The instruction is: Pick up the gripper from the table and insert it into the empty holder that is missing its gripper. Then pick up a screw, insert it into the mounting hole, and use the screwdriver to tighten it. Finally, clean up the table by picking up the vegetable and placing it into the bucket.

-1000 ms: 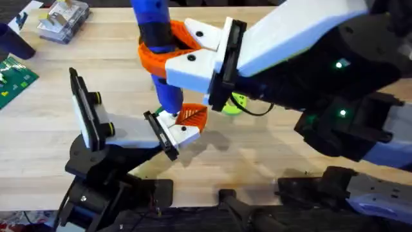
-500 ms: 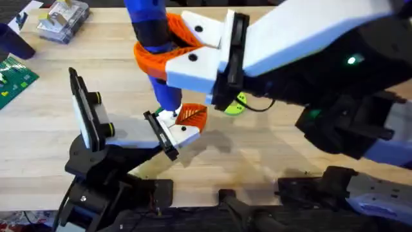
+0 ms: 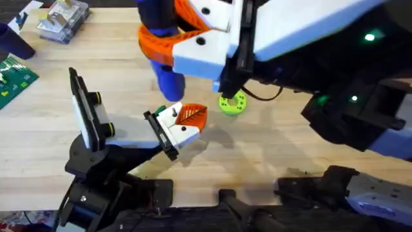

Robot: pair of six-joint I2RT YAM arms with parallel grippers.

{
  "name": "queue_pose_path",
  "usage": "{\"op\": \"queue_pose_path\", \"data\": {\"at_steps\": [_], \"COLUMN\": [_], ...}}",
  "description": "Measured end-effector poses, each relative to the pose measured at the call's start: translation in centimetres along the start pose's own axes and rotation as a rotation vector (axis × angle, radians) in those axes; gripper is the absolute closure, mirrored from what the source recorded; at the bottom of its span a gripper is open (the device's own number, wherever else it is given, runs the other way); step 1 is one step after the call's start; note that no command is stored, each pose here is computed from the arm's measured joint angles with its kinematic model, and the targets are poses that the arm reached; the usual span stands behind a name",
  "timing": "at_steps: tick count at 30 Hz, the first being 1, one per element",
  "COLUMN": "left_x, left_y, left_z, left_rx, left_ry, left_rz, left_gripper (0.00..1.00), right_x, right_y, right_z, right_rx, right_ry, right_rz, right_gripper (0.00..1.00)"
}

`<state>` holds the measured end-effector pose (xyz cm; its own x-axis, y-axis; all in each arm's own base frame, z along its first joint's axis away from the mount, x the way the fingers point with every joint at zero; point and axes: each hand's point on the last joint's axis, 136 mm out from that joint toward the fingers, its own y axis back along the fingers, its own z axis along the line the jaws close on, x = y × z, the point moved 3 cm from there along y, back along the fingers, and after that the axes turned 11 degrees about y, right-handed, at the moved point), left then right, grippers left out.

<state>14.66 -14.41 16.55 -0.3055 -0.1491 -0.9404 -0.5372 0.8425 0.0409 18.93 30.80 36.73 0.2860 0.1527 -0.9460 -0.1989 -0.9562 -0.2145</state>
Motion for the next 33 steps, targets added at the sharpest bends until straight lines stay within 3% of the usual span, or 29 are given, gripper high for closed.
{"op": "queue_pose_path", "data": {"at_steps": [5, 13, 19, 23, 27, 33], "left_x": [0.0, 0.0, 0.0, 0.0, 0.0, 0.0], "left_y": [0.0, 0.0, 0.0, 0.0, 0.0, 0.0], "left_z": [0.0, 0.0, 0.0, 0.0, 0.0, 0.0], "left_rx": [0.000, 0.002, 0.002, 0.002, 0.002, 0.002], "left_ry": [0.001, 0.000, 0.000, 0.000, 0.000, 0.000], "left_rz": [0.000, 0.001, 0.001, 0.001, 0.001, 0.001], "left_gripper": [0.987, 0.987, 0.987, 0.987, 0.987, 0.987], "right_x": [3.9, 8.6, 14.9, 19.1, 22.4, 26.5], "right_y": [1.6, 8.0, 15.7, 20.1, 22.8, 24.4], "right_z": [-3.3, -11.0, -12.9, -12.8, -12.9, -12.4], "right_rx": [0.121, 0.380, 0.484, 0.434, 0.346, 0.109], "right_ry": [-0.033, 0.014, 0.000, 0.096, 0.199, 0.362], "right_rz": [0.177, 0.426, 0.815, 1.114, 1.334, 1.517], "right_gripper": [0.976, 0.976, 0.976, 0.976, 0.976, 0.976]}}
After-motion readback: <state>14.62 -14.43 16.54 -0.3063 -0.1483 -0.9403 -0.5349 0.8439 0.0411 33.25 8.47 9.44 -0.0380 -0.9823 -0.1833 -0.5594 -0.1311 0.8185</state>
